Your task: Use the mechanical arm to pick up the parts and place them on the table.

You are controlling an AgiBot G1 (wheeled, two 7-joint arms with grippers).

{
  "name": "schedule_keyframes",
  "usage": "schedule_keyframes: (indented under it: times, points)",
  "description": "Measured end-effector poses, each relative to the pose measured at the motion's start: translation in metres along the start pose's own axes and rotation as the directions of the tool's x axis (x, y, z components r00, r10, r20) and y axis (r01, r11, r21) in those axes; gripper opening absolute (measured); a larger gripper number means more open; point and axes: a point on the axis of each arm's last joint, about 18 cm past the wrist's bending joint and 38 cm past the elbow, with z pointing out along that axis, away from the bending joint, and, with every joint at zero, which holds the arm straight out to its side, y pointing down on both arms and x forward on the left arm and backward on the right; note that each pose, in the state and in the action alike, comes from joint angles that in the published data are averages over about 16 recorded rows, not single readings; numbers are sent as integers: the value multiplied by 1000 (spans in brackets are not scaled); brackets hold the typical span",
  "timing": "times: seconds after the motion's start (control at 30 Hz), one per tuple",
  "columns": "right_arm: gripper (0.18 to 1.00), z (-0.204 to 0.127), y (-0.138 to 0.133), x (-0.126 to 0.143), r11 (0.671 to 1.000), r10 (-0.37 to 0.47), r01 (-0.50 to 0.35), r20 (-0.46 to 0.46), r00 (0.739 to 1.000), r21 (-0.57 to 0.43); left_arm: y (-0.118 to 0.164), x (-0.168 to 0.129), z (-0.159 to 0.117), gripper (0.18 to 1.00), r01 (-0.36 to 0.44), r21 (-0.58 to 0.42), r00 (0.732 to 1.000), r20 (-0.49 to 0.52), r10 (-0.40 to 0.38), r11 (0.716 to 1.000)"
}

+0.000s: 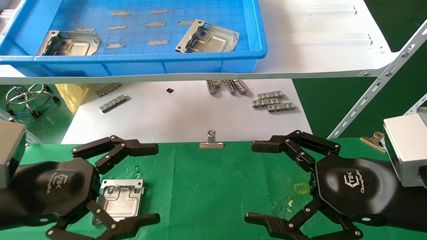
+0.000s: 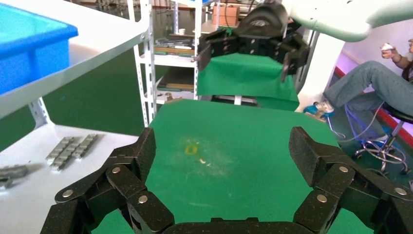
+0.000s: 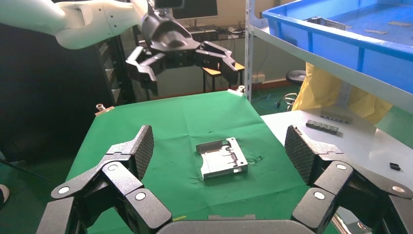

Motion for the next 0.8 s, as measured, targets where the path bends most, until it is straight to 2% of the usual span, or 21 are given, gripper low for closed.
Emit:
schedule_keyframes:
  times: [0.3,0.8]
  points:
    - [1001,0,0,0,1000,0,0,0,1000,0,-10,7,1,1001,-18,-3,1000,-8,17,1000]
    - [1001,0,0,0,1000,0,0,0,1000,0,-9,6,1,1001,-14,-4,1000,-5,14,1000]
